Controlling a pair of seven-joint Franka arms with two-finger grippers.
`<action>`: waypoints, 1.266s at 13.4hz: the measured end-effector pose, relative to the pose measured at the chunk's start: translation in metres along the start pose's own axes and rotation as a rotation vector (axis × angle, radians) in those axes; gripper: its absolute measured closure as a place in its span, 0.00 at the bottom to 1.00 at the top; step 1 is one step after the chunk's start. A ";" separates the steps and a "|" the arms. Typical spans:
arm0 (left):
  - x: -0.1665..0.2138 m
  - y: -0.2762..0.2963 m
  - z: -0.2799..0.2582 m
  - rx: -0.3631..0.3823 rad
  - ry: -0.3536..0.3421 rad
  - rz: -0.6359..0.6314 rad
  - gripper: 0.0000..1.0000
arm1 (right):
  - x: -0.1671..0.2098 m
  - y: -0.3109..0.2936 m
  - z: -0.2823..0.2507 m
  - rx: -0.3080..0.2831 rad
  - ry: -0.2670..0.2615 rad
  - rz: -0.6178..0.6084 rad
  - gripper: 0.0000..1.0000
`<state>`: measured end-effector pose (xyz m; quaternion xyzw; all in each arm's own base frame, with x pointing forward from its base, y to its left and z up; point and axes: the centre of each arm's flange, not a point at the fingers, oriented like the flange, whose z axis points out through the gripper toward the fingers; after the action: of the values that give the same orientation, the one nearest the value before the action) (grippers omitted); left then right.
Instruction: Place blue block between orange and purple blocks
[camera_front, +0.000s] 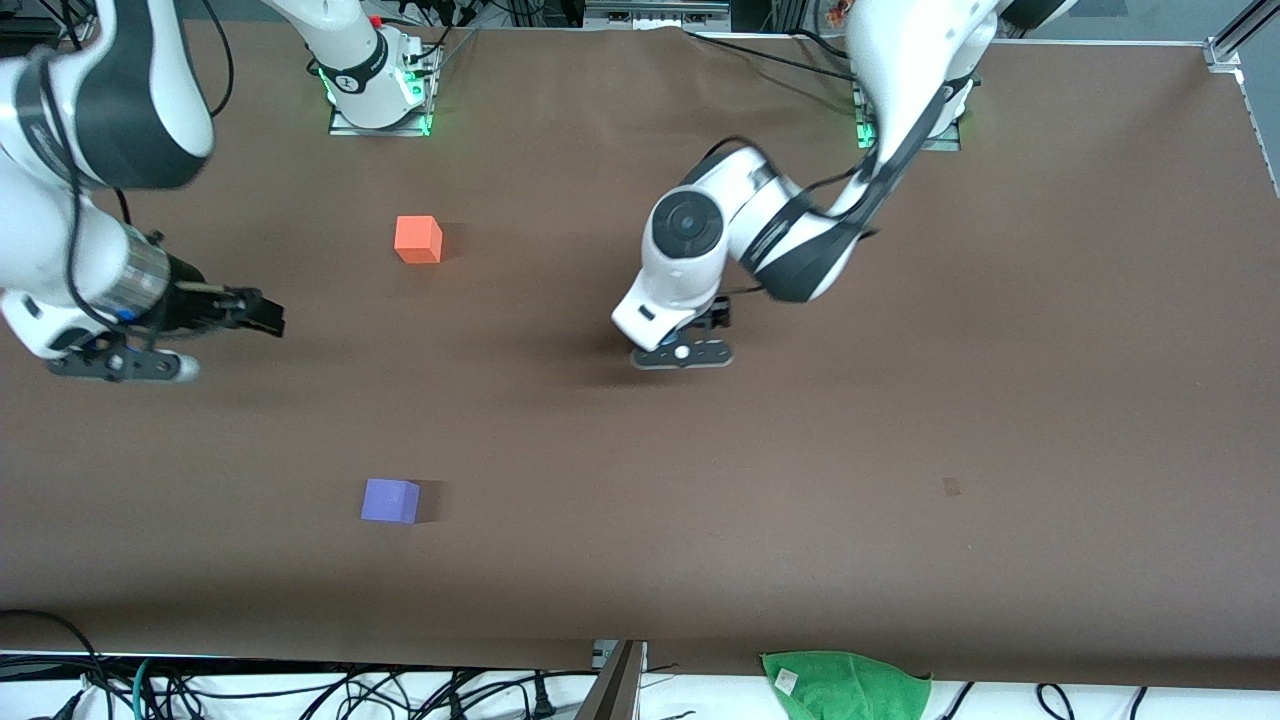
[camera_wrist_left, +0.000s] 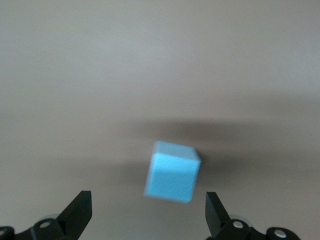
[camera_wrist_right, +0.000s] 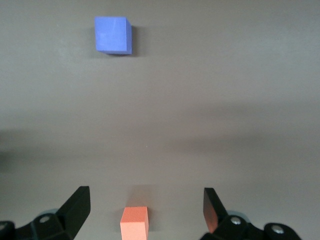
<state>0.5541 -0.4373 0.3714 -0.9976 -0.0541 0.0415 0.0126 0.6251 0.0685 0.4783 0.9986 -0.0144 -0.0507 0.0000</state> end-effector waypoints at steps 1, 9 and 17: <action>0.010 -0.034 -0.041 0.025 0.008 -0.047 0.00 | 0.004 -0.015 0.011 0.010 -0.003 -0.012 0.00; 0.093 -0.362 -0.181 0.023 -0.110 -0.173 0.00 | -0.022 -0.280 0.115 0.089 0.105 0.270 0.00; 0.073 -0.386 -0.202 0.002 -0.009 0.002 0.00 | -0.081 -0.452 0.215 0.117 0.116 0.511 0.00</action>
<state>0.6018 -0.0504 0.5783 -0.9974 -0.0531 0.0461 0.0134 0.5354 0.5228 0.2717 0.9622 -0.2687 0.0091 -0.0440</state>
